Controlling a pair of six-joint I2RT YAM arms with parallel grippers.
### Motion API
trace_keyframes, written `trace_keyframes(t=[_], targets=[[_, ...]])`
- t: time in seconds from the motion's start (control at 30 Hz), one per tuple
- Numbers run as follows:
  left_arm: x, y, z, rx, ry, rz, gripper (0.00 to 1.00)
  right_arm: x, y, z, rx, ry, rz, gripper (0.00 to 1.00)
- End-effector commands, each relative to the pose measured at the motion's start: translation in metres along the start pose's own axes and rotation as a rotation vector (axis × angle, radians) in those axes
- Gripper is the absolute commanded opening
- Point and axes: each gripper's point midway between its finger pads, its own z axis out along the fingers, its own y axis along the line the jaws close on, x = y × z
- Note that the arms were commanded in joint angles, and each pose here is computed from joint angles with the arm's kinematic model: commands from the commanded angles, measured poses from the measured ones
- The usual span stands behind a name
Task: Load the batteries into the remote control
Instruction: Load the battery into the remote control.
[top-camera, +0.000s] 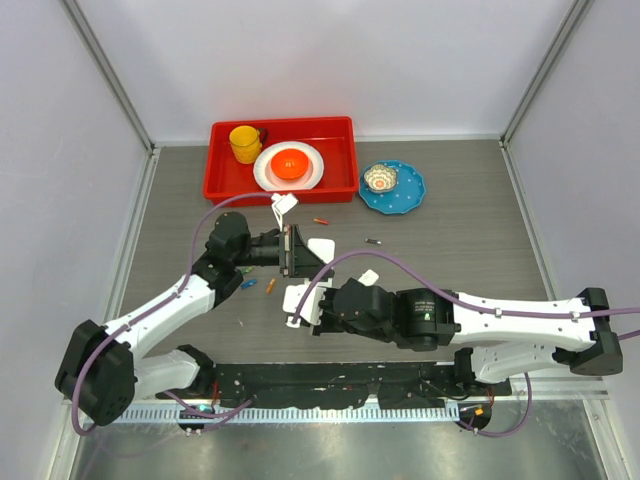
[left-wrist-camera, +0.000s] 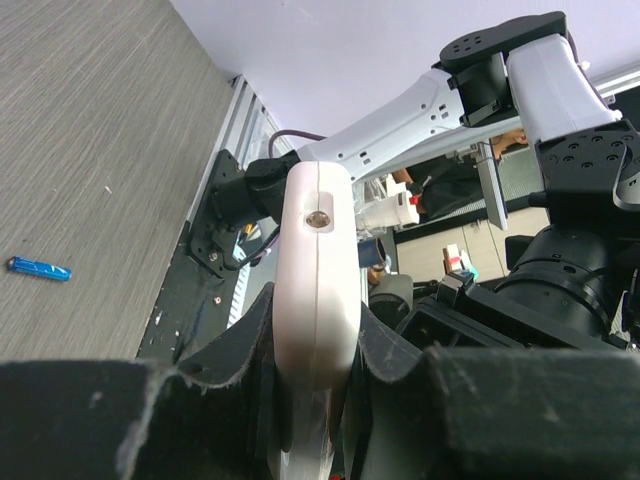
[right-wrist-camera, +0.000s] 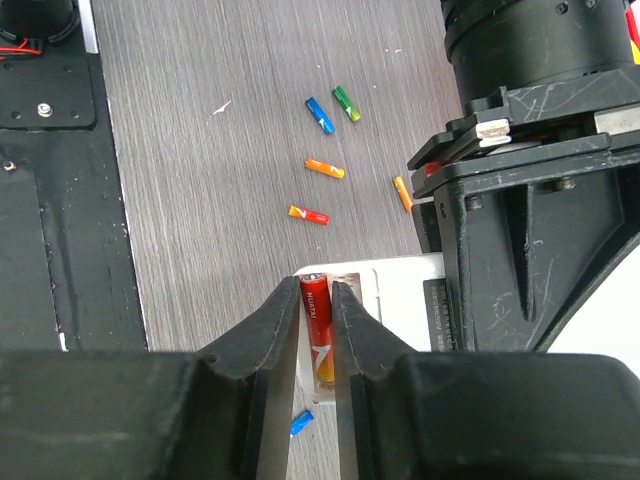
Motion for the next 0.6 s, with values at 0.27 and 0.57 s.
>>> trace_keyframes(t=[0.27, 0.57], targets=[[-0.009, -0.022, 0.000, 0.052, -0.023, 0.013, 0.00, 0.041, 0.001, 0.001, 0.047, 0.140, 0.004, 0.30], [-0.005, -0.013, 0.001, 0.035, -0.014, 0.004, 0.00, 0.029, -0.012, -0.003, 0.106, 0.090, 0.039, 0.39]])
